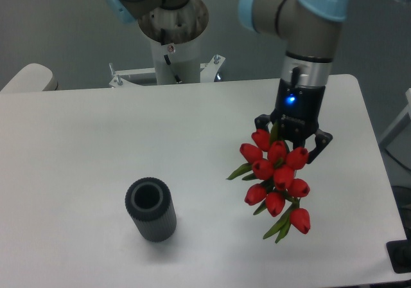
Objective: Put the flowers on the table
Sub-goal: 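Carry the red tulip bunch in the gripper toward the table center, then lower the held tulips onto the table beside the grey vase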
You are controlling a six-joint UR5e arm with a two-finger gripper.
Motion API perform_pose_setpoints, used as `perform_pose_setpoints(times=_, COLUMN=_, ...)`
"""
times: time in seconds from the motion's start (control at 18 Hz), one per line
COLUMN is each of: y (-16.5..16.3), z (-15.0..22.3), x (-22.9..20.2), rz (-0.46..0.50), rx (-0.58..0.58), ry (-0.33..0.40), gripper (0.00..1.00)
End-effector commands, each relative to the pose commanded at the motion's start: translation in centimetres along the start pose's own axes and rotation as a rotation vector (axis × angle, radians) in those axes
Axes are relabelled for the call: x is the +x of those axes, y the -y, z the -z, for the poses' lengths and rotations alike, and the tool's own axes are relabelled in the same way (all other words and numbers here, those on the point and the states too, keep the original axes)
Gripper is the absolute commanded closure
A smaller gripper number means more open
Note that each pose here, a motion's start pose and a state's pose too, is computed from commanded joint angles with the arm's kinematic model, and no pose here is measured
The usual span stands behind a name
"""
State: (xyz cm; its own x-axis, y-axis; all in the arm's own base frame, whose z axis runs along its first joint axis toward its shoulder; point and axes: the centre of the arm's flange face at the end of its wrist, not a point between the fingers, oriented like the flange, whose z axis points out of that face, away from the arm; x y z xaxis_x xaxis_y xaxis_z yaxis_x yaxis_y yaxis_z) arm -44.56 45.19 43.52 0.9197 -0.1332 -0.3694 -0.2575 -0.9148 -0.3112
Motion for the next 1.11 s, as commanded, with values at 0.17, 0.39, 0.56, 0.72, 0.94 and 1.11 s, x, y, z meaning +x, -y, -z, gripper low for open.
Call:
perform_pose_setpoints(times=0.17, y=1.0, z=-1.0, x=1.2, rz=-0.041, rx=-0.099, ry=0.022, gripper=0.6)
perform_pose_setpoints(times=0.39, y=-0.1, z=-4.2, x=3.6, rz=-0.065, rx=-0.253, ry=0.006, gripper=0.6)
perform_pose_setpoints(times=0.56, y=-1.1, z=-6.4, x=6.4, rz=-0.082, rx=-0.318, ry=-0.033, gripper=0.6)
perform_pose_setpoints(times=0.72, y=-2.9, z=-8.1, x=8.4, rz=-0.083, rx=-0.383, ry=-0.065, gripper=0.6)
perform_pose_setpoints(times=0.94, y=-3.6, z=-9.9, x=10.8, rz=-0.109, rx=-0.447, ry=-0.096, gripper=0.6)
perform_pose_setpoints(times=1.11, y=-3.3, z=-11.8, x=12.4, rz=-0.125, rx=-0.462, ry=-0.13, gripper=0.6)
